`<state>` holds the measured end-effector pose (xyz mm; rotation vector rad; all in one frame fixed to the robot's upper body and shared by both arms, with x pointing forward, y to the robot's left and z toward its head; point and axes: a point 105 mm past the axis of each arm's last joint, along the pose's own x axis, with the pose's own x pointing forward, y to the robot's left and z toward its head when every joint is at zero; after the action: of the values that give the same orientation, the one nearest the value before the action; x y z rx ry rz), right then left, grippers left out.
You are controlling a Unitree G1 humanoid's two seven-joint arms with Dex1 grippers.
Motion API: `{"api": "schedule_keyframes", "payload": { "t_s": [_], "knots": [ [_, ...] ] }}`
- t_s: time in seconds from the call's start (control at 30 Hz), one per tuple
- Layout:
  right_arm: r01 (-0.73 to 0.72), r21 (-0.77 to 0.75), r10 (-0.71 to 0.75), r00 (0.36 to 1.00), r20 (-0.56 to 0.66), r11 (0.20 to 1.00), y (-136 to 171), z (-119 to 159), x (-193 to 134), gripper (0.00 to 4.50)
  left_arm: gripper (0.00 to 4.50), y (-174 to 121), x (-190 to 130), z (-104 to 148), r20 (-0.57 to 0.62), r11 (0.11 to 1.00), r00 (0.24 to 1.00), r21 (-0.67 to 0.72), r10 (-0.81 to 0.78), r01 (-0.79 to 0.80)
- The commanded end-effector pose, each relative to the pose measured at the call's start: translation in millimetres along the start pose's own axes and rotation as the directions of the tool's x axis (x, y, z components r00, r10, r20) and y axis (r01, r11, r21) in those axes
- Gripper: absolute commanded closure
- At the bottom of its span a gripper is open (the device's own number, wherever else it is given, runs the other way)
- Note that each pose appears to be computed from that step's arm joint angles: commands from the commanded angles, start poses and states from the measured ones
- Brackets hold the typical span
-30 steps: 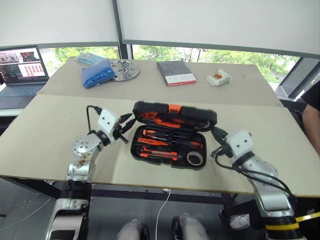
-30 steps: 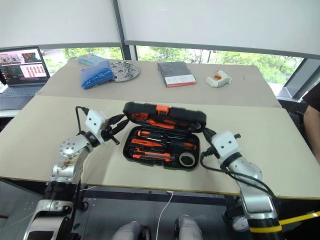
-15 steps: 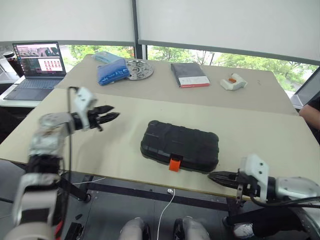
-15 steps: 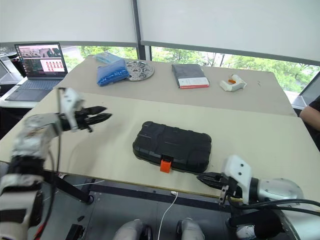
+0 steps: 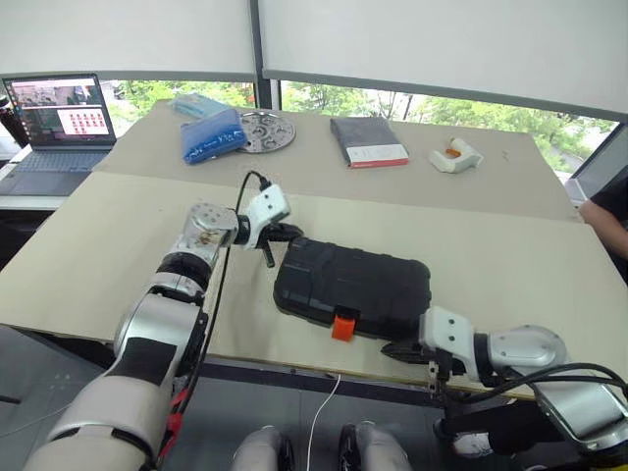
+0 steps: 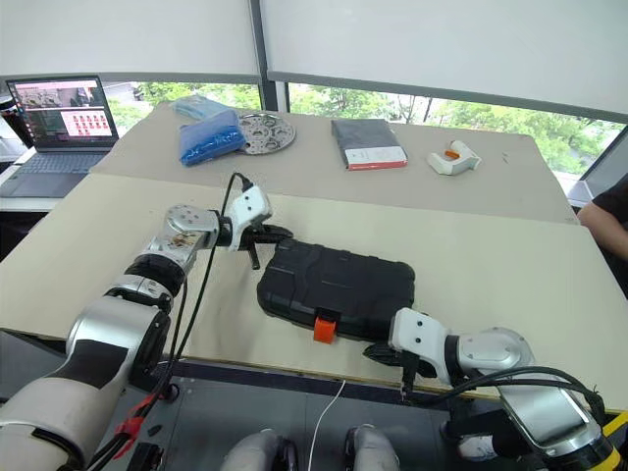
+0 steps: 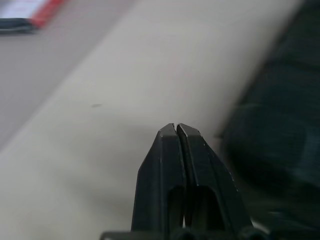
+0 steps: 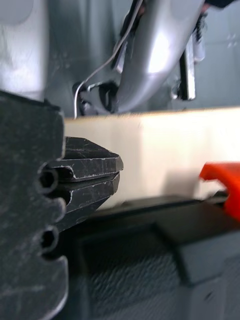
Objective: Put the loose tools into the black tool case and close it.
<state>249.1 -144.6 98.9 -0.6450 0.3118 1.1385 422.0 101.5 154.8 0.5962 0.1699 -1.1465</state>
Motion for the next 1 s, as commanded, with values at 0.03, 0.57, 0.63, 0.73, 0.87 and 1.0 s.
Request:
{"api": "schedule_keyframes", "payload": {
  "t_s": [0.03,0.57,0.63,0.73,0.87,1.0],
  "knots": [
    [0.289,-0.069,-0.291,0.957,-0.018,0.955,-57,-2,-16,4.50,4.40,-32,-3,-2,-0.048,0.952,0.953,0.051,-0.299,0.301],
    [0.321,0.122,-0.330,0.942,0.063,0.939,-64,8,-51,4.50,4.40,-39,-61,58,0.260,0.898,0.883,-0.103,-0.390,0.427],
    [0.259,0.156,-0.274,0.959,0.080,0.953,-50,13,-53,4.50,4.40,-49,-49,55,0.233,0.904,0.888,-0.072,-0.396,0.422],
    [0.203,0.171,-0.221,0.971,0.091,0.964,-35,18,-45,4.50,4.40,-63,-18,40,0.143,0.927,0.919,-0.025,-0.368,0.375],
    [0.194,0.171,-0.214,0.971,0.105,0.966,-32,22,-29,4.50,4.40,-80,7,23,0.068,0.933,0.930,0.018,-0.361,0.361],
    [0.226,0.182,-0.246,0.964,0.098,0.957,-41,19,-17,4.50,4.40,-90,9,4,-0.033,0.921,0.924,0.080,-0.380,0.382]
  ]
}}
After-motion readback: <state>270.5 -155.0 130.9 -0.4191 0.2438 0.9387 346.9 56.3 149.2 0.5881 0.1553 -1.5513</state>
